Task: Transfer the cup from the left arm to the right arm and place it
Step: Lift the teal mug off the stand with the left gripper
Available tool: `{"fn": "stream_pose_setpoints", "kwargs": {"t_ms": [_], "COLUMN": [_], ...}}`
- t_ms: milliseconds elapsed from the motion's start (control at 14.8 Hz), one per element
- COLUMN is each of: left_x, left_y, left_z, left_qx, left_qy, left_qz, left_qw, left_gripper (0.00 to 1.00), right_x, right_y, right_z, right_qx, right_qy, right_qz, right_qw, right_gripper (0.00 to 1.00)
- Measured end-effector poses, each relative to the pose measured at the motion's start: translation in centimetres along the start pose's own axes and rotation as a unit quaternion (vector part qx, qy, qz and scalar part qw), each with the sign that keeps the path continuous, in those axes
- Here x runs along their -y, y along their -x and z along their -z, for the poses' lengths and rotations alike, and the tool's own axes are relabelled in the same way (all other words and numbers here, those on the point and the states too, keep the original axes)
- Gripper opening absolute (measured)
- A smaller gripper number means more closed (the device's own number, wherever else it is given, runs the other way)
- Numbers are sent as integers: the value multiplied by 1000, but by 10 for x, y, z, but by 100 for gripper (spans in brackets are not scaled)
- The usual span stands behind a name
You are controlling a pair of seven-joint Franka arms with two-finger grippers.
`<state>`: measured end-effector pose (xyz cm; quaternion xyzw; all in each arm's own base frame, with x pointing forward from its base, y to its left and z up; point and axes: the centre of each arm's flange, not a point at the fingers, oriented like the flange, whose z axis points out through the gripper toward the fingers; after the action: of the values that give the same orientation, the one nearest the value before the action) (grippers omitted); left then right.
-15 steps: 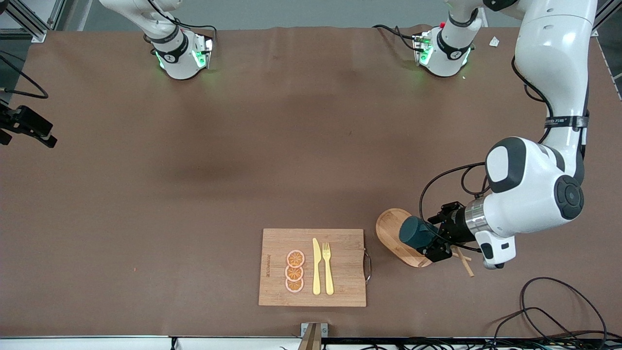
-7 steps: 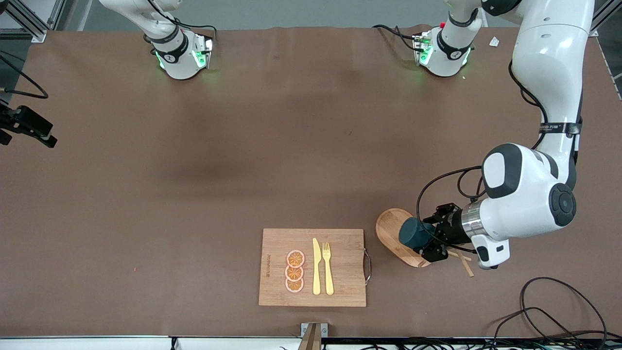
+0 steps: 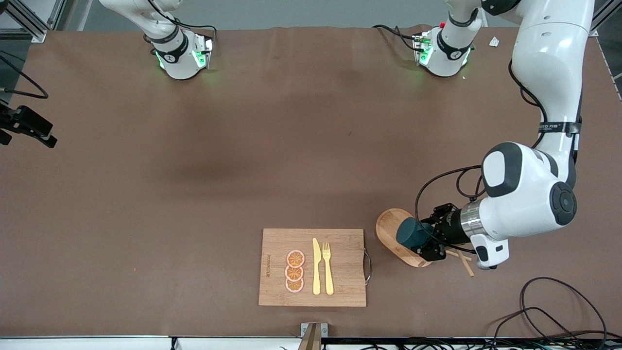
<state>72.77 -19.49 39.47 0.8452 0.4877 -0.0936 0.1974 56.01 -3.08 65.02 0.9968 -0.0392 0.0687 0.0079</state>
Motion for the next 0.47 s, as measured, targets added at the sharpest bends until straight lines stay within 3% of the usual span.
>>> {"fn": "stream_pose_setpoints", "kwargs": {"t_ms": [202,472], "left_x": [-16,-24], "left_y": [62,193], "left_z": [25,7], "left_qx": [-2,-73], "left_qy": [13,-25], "left_qz": [-48,-172], "left_qw": [999,982], "left_gripper": [86,86], "right_x": [0,0], "right_y": [0,0], "right_z": [0,0], "right_qx": [0,0], "right_qy": [0,0], "right_qz": [0,0], "right_qw": [1000,1000], "right_gripper": [100,100]}}
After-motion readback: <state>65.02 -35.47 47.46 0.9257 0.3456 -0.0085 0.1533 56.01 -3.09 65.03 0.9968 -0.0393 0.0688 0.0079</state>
